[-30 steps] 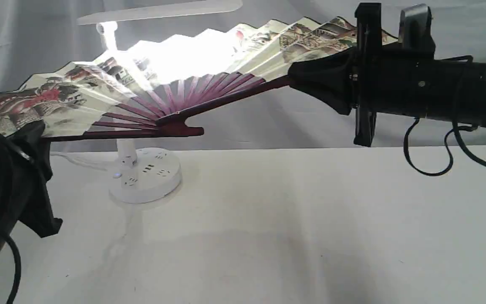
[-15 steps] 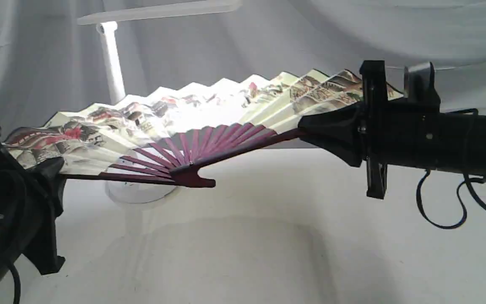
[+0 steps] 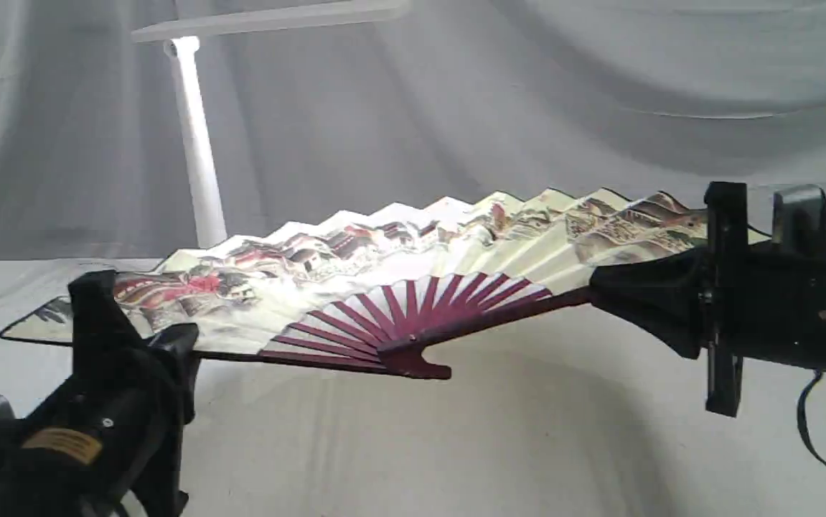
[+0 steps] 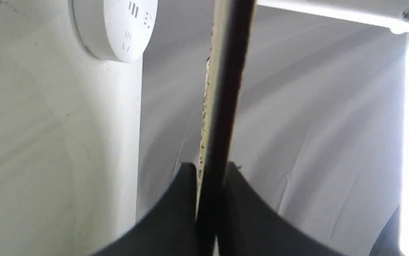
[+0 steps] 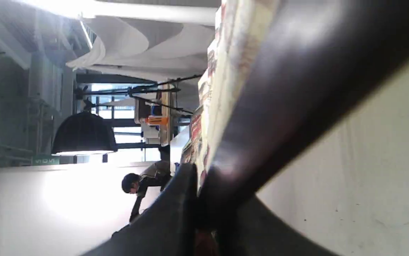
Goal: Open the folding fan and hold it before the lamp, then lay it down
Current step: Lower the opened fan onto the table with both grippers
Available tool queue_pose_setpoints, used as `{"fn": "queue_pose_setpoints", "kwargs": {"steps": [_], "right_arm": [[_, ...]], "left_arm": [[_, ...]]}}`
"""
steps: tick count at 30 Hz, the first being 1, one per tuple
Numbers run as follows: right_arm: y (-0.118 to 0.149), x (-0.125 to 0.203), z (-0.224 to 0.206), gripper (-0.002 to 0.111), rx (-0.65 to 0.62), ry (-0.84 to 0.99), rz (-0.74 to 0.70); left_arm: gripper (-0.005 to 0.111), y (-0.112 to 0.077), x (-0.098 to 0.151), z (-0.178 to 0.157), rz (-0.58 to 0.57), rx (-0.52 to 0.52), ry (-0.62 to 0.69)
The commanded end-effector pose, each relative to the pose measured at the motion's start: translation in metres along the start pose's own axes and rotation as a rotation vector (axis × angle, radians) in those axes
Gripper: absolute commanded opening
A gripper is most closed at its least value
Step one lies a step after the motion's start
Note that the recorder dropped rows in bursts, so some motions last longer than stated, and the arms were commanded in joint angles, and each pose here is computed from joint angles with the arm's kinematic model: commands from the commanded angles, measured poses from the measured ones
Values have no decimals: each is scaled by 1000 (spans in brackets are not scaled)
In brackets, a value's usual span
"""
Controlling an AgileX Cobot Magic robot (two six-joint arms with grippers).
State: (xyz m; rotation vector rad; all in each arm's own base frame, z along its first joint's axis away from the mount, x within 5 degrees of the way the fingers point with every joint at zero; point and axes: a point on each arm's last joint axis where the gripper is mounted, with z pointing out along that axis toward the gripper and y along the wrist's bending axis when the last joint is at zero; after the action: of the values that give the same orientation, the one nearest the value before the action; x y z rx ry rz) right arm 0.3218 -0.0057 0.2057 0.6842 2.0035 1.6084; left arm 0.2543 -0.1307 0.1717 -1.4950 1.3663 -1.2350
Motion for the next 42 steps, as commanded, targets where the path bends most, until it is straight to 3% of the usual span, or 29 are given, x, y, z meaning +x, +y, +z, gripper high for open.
{"fn": "queue_pose_setpoints", "kwargs": {"steps": [1, 8, 18, 23, 28, 33, 42], "right_arm": [[-21, -5, -18, 0, 88, -68, -37], [-35, -12, -50, 0, 75, -144, -14], [-46, -29, -90, 0, 114, -260, 6], [-61, -34, -98, 0, 136, -287, 39], [-92, -36, -91, 0, 99, -248, 139], [-110, -35, -86, 0, 76, -230, 131], [-129, -34, -83, 0, 118, -223, 137]], "left_arm": [[0, 0, 7, 11, -82, 77, -61], [0, 14, 52, 31, -60, 60, 33], [0, 37, 91, 56, -41, 48, 91], [0, 40, 100, 65, -39, 44, 112], [0, 44, 106, 68, 14, -46, 115], [0, 46, 106, 70, 78, -91, 95], [0, 69, 106, 78, 152, -119, 108]]}}
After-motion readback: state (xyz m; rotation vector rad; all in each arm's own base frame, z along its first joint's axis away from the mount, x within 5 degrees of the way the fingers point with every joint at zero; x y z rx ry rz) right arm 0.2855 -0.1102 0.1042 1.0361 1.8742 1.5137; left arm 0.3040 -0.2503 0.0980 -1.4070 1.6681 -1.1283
